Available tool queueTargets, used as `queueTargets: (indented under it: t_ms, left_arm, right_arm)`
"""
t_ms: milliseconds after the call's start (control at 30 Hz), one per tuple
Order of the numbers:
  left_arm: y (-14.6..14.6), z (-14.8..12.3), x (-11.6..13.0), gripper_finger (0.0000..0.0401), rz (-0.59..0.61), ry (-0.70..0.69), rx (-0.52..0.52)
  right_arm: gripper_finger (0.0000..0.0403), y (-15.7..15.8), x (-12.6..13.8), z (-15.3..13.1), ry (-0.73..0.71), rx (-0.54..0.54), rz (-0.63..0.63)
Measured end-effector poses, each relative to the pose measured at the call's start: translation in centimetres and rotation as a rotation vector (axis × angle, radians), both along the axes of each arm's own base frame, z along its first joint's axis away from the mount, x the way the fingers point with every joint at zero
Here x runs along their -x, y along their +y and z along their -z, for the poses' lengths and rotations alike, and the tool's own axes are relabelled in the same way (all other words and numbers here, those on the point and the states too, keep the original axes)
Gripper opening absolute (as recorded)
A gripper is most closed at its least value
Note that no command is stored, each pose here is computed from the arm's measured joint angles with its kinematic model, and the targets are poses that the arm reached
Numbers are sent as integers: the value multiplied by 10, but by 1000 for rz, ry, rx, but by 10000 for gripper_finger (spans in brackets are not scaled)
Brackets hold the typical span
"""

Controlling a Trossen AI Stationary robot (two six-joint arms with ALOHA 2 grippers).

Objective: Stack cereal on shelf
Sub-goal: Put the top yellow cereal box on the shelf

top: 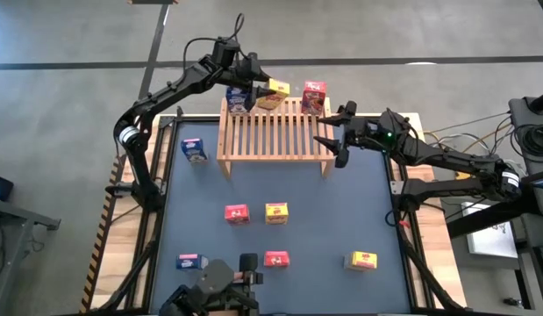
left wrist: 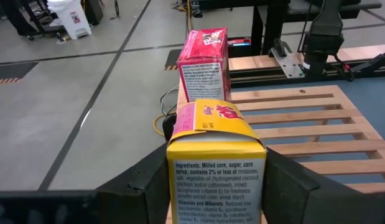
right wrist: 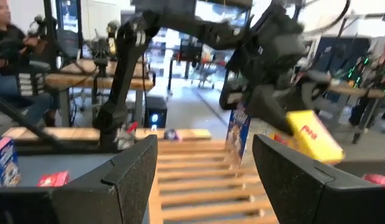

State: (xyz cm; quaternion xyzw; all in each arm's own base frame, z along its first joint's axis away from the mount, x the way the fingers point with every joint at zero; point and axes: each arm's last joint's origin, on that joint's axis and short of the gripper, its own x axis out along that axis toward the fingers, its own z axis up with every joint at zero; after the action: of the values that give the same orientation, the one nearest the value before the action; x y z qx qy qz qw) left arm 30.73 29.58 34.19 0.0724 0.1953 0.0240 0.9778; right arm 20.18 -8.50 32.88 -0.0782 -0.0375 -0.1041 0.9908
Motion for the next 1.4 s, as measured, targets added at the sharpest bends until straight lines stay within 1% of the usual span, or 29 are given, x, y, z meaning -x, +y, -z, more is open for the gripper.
queueTargets:
  t_ms: [133, 233, 267, 367, 467, 567, 667, 767, 900, 1033, 1167, 1400]
  left_arm:
    - [0, 0, 0, 173, -1, -1, 3]
    - [0, 0, 0, 173, -1, -1, 3]
    - [0, 0, 0, 173, -1, -1, 3]
    - [0, 0, 0, 173, -2, -1, 7]
    - [0, 0, 0, 172, -4, -1, 9]
    - [0, 0, 0, 172, -4, -1, 10]
    - [0, 0, 0, 172, -3, -1, 10]
    - [0, 0, 0, 172, -3, -1, 10]
    - [0, 0, 0, 172, -3, -1, 10]
    - [0, 0, 0, 172, -3, -1, 10]
    - [0, 0, 0, 172, -3, -2, 10]
    - [0, 0, 0, 172, -5, -1, 9]
  right_arm:
    - [251, -4, -3, -15, -27, 44, 59]
    - [251, -13, -11, -32, 8, 64, 83]
    - [251, -18, -15, -37, 40, 58, 90]
    - [251, -37, -32, -47, 194, 48, 116]
    - [251, -60, -52, -55, 345, 71, 130]
    - [251, -85, -68, -67, 420, 90, 137]
    - [251, -110, -81, -75, 467, 58, 71]
    - [251, -133, -94, -74, 495, 16, 15]
    - [251, -159, -105, -73, 515, -11, -6]
    - [251, -179, -116, -61, 591, -49, -7]
    - [251, -186, -125, -55, 639, -53, -26]
    - [251, -193, -131, -55, 643, -47, -25]
